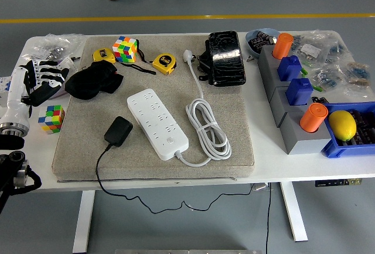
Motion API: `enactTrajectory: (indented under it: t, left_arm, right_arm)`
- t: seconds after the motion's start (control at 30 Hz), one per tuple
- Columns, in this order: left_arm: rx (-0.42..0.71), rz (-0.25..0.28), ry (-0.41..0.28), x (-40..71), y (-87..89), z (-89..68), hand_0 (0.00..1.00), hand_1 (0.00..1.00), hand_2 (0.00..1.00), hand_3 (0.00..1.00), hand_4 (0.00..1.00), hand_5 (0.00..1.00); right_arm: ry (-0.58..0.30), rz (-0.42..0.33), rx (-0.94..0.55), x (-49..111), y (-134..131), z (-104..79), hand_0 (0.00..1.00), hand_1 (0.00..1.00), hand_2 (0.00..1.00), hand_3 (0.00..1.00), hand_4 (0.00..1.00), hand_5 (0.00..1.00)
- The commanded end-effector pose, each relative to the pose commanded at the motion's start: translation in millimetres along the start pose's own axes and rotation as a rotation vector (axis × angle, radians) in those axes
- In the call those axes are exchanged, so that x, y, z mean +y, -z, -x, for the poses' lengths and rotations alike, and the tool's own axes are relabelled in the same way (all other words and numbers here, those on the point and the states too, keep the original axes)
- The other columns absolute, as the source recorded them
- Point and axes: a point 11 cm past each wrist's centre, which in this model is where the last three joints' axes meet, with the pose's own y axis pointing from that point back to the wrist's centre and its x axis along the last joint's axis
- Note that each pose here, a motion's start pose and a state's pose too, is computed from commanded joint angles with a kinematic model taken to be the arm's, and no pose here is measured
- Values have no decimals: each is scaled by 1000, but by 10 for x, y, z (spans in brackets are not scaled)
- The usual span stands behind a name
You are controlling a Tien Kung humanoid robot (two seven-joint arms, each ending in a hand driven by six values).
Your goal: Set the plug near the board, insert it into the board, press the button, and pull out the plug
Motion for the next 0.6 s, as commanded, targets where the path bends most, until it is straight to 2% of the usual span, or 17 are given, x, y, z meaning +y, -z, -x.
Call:
enactTrajectory:
  t: [0.6]
  left_arm:
    - [17,-15,2,14,21,16,377,447,508,551,847,348]
  right_arm:
    - [4,18,-5,5,-78,14,493,586,542,505,832,370]
